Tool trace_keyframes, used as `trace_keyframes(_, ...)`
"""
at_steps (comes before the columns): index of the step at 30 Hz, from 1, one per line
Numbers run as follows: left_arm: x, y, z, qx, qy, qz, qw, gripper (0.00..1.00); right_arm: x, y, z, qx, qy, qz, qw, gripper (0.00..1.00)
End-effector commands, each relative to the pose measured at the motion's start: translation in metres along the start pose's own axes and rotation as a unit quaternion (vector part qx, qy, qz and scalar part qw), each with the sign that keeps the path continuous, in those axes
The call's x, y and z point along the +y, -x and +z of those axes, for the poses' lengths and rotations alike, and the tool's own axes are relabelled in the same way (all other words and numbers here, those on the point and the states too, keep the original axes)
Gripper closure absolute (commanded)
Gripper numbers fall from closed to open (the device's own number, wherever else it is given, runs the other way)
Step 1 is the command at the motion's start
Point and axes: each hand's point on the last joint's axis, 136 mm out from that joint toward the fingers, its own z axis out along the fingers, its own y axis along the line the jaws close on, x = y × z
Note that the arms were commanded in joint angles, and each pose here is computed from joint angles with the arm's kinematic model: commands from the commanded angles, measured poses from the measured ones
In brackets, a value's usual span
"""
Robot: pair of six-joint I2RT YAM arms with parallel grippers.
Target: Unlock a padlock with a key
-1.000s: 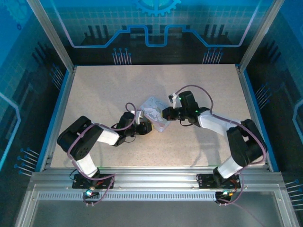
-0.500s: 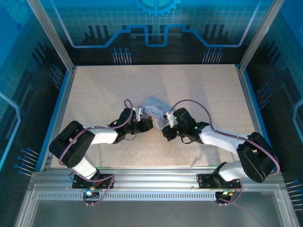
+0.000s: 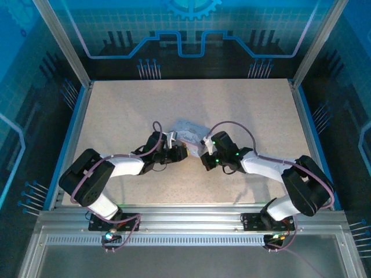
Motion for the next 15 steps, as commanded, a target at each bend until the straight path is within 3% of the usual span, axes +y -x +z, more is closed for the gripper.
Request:
trace_keyframes(1, -0.027, 0.012, -0.004, -0.007, -0.037, 0.011, 0.999, 0.74, -0.011, 0.021, -0.002, -0.026, -0.012, -0.007, 1.000, 1.00)
trace_keyframes(15, -0.044, 0.019, -0.004, -0.004, -0.048, -0.010, 0.999, 0.74, 0.034, 0.004, 0.007, -0.038, 0.055, -0.070, 0.995, 1.00)
